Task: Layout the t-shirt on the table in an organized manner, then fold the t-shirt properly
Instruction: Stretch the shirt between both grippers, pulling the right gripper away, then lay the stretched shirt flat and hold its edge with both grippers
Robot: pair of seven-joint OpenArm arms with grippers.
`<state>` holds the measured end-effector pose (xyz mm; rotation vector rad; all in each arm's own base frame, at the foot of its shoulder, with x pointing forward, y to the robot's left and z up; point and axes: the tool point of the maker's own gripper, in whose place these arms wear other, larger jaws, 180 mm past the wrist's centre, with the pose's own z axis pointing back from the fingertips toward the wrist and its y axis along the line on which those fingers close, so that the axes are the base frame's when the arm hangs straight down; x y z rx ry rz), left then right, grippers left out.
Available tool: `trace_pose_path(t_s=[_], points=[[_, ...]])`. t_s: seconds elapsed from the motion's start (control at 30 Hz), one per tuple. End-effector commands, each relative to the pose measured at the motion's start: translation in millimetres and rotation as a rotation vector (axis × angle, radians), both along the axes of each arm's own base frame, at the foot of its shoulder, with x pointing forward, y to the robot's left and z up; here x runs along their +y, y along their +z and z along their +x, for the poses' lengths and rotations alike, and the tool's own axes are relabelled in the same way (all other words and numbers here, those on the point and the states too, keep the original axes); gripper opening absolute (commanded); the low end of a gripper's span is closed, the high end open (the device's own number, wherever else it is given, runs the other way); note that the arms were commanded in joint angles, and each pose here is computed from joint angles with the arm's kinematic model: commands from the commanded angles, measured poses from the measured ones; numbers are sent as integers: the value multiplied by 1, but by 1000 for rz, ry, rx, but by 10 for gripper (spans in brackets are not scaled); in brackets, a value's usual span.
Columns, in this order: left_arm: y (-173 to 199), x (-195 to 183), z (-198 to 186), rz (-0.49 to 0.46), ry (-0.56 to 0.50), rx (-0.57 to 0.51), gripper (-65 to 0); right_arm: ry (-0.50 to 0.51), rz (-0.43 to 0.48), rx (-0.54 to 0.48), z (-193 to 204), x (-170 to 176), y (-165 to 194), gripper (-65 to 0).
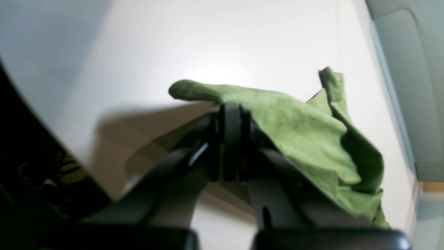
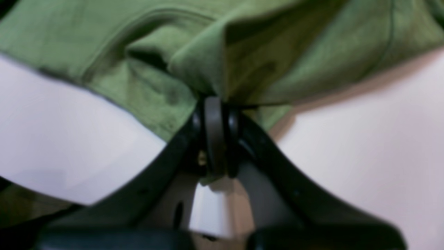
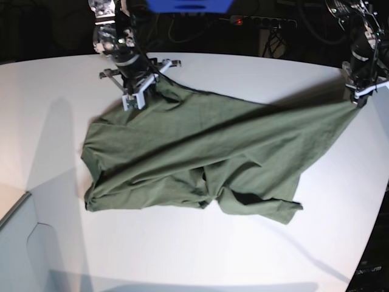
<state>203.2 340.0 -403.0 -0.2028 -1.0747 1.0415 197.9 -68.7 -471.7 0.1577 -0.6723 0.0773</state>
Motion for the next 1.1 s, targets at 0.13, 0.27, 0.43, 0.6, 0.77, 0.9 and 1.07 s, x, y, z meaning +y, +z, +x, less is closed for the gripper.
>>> trace_pose_path(t_s=[0.13,0.27,0.43,0.6,0.77,0.9,1.07], points=[[10,7,-2,33,2,-22,-650,-101,-35,-111,-13,-38,29,-650],[8,5,-7,30,3,-12,-650,-150,-74,-141,-29,-62,44,-650],[-1,2,-21,19,7,22,-650,-212,-133,-128,-45,-95,44,-650],[-14,-6,-41,-7,18,66,-650,-308,-208,-112,-60,-138,47,-650],[-22,-14,-53,-27,27,90,-650,-382,-272,-113,-68,-174,52,-650],[-29,-18,-59,-45,37,106,-650,-424,-299,-135,-62,-192,59,-650],[-44,-19,-65,-78,50,130,-650,-427,-302,-144,-57,-195,61,-650]])
